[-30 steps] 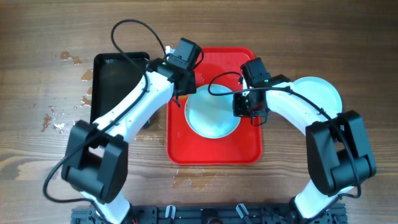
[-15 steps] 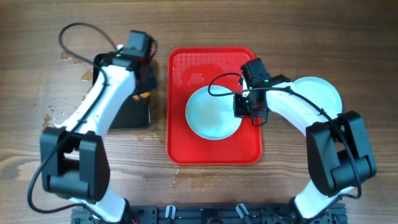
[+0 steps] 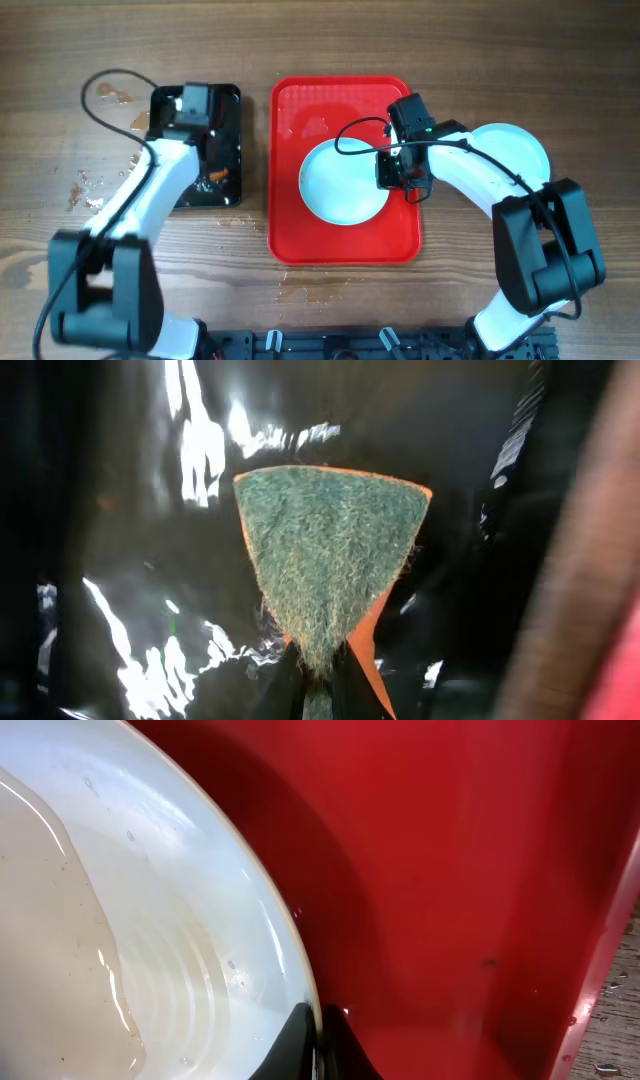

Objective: Clean dirty plates on tray and stack at the side

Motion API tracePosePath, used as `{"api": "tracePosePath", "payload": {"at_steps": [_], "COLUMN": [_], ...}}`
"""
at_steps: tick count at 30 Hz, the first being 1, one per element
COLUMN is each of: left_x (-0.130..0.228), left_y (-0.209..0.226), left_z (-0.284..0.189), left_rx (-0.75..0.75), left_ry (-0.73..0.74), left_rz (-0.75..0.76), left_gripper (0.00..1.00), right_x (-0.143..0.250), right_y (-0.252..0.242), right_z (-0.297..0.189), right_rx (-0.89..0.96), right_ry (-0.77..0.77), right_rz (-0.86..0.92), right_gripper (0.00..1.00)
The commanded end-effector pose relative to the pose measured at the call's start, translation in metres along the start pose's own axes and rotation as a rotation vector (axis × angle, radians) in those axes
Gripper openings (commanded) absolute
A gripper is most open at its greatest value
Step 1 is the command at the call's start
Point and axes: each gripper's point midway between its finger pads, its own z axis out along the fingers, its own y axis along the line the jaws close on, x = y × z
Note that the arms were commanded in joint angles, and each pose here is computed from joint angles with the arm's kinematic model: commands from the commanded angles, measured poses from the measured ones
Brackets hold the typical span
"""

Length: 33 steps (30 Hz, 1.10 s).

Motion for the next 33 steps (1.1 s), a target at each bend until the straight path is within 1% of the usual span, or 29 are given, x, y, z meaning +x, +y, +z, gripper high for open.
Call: {"api": "tracePosePath", "payload": {"at_steps": [1, 3, 5, 6, 7, 8, 9, 10, 12, 14, 16, 18, 19, 21, 23, 24, 26, 28, 30, 33], "left_x": [-0.032, -0.031, -0.028, -0.021, -0.014, -0.009, -0.002, 0.006, 0.029, 0.047, 0.075, 0.094, 0.098, 0.096, 0.097, 0.097, 0.078, 0.063, 0.051, 0.034], "left_y": [-0.015, -0.010, -0.005, -0.019, -0.045, -0.066, -0.100, -0.120, -0.159, -0.181, -0.215, -0.229, -0.225, -0.202, -0.195, -0.191, -0.161, -0.134, -0.116, -0.113], "left_z": [-0.059, -0.061, -0.051, -0.047, -0.052, -0.058, -0.069, -0.075, -0.083, -0.075, -0.049, -0.024, -0.009, 0.012, 0.020, 0.023, 0.028, 0.030, 0.033, 0.023], "left_rx": [0.141, 0.123, 0.079, 0.150, 0.263, 0.339, 0.438, 0.473, 0.503, 0.498, 0.502, 0.481, 0.429, 0.278, 0.235, 0.214, 0.036, -0.087, -0.139, -0.134], "left_ry": [-0.143, -0.144, -0.123, -0.085, -0.053, -0.045, -0.049, -0.046, -0.030, -0.009, 0.041, 0.074, 0.081, 0.055, 0.051, 0.052, -0.034, -0.078, -0.089, -0.109], "left_rz": [-0.017, -0.019, -0.018, -0.012, 0.015, 0.044, 0.096, 0.106, 0.135, 0.179, 0.244, 0.285, 0.293, 0.300, 0.354, 0.357, 0.348, 0.334, 0.304, 0.261], "left_gripper": [0.04, 0.04, 0.04, 0.04, 0.04, 0.04, 0.04, 0.04, 0.04, 0.04, 0.04, 0.04, 0.04, 0.04, 0.04, 0.04, 0.04, 0.04, 0.04, 0.04], "right_x": [0.007, 0.006, 0.007, 0.007, 0.006, 0.006, 0.006, 0.006, 0.006, 0.006, 0.006, 0.006, 0.006, 0.007, 0.006, 0.006, 0.006, 0.007, 0.007, 0.007], "right_y": [-0.014, -0.014, -0.014, -0.014, -0.014, -0.014, -0.014, -0.014, -0.014, -0.014, -0.014, -0.014, -0.014, -0.011, -0.011, -0.011, -0.011, -0.011, -0.011, -0.011], "right_z": [0.005, 0.005, 0.005, 0.005, 0.005, 0.005, 0.005, 0.005, 0.005, 0.005, 0.005, 0.005, 0.005, 0.005, 0.005, 0.005, 0.005, 0.005, 0.005, 0.005], "right_rx": [0.067, 0.066, 0.066, 0.066, 0.066, 0.066, 0.065, 0.065, 0.065, 0.065, 0.065, 0.064, 0.065, 0.050, 0.049, 0.049, 0.050, 0.050, 0.050, 0.051], "right_ry": [0.016, 0.012, 0.013, 0.013, 0.012, 0.011, 0.009, 0.009, 0.009, 0.009, 0.009, 0.010, 0.009, 0.013, 0.009, 0.010, 0.011, 0.014, 0.014, 0.013], "right_rz": [-0.008, -0.008, -0.008, -0.008, -0.008, -0.008, -0.009, -0.008, -0.005, -0.005, -0.006, -0.004, 0.013, 0.012, 0.013, 0.013, 0.013, 0.014, 0.021, 0.021], "right_gripper": [0.05, 0.04, 0.04, 0.04, 0.04, 0.04, 0.04, 0.04, 0.04, 0.04, 0.04, 0.04, 0.04, 0.04, 0.04, 0.04, 0.04, 0.04, 0.04, 0.04]}}
